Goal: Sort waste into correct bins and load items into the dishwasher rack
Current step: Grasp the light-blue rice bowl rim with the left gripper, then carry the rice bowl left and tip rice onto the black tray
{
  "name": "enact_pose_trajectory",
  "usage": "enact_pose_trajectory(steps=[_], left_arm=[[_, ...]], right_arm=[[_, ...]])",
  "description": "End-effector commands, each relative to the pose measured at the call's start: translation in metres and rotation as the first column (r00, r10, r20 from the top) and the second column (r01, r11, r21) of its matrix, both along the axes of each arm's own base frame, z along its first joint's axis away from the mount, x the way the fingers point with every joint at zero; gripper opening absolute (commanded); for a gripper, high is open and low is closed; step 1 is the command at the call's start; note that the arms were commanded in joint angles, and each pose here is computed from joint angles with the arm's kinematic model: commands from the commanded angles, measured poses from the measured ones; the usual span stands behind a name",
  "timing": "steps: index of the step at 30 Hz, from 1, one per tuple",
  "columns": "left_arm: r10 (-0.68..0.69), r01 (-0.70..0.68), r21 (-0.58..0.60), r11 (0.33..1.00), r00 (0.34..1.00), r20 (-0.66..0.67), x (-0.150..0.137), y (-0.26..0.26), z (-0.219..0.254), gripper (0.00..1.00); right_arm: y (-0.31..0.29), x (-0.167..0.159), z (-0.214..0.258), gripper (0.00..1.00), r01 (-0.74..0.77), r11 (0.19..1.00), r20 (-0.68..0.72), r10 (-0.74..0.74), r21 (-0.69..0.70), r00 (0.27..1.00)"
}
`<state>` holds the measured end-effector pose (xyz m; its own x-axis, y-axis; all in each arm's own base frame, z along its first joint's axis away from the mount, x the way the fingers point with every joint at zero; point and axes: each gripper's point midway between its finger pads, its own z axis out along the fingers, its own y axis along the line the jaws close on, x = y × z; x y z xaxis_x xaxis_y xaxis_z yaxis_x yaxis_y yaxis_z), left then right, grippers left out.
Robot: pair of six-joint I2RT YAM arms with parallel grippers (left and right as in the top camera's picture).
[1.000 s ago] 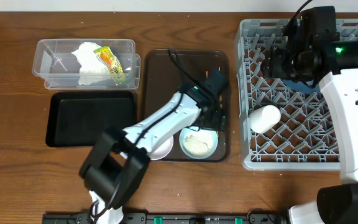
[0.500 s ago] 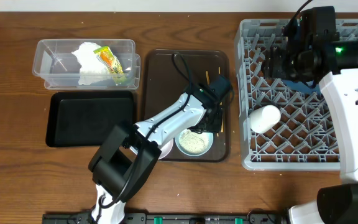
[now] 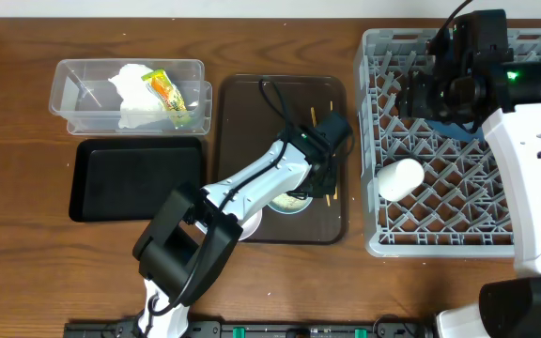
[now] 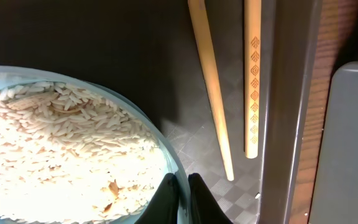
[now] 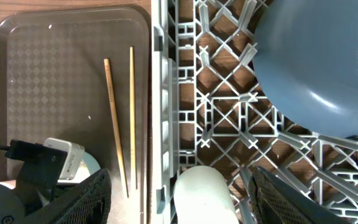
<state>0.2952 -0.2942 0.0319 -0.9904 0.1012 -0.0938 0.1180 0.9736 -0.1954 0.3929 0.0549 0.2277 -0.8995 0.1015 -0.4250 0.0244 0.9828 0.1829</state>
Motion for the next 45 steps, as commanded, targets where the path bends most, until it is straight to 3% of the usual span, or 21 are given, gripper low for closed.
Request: enact_pose_trajectory(steps=[1, 9, 13, 20, 27, 34, 45], left_arm=[[-0.045, 0.047, -0.039, 0.998, 0.998, 0.045, 0.008, -0.001, 0.022, 0.06], [0.037, -0.025, -0.113, 0.993, 0.994, 0.105, 0.025, 0.058, 0.097, 0.06], [0.142, -0.114, -0.193, 0.975, 0.980, 0.139, 0.042, 0.115, 0.136, 0.06], [0.231, -0.198, -0.322, 0.926, 0.971, 0.068, 0.052, 0.166, 0.143, 0.06], [0.269, -0.258, -0.404, 0.878, 0.963, -0.032, 0.039, 0.208, 0.132, 0.06], [0.291, -0.266, -0.622, 0.737, 0.955, -0.063, 0.035, 0.231, 0.135, 0.06], [0.400, -0.285, -0.817, 0.501, 0.914, -0.073, 0.033, 0.270, 0.152, 0.07]], right_arm=[[-0.005, -0.001, 0.004, 0.69, 0.015, 1.000, 0.008, -0.015, -0.005, 1.000], [-0.005, -0.001, 0.004, 0.69, 0.015, 1.000, 0.008, -0.015, -0.004, 1.000], [-0.005, -0.001, 0.004, 0.69, 0.014, 1.000, 0.008, -0.014, -0.004, 1.000], [-0.005, -0.001, 0.004, 0.69, 0.014, 1.000, 0.008, -0.014, -0.004, 1.000], [-0.005, -0.001, 0.004, 0.69, 0.014, 1.000, 0.008, -0.014, -0.004, 1.000], [0.001, 0.001, 0.005, 0.69, 0.000, 1.000, 0.019, 0.000, -0.003, 1.000], [0.013, 0.001, 0.006, 0.68, -0.030, 1.000, 0.027, 0.030, -0.002, 0.999]])
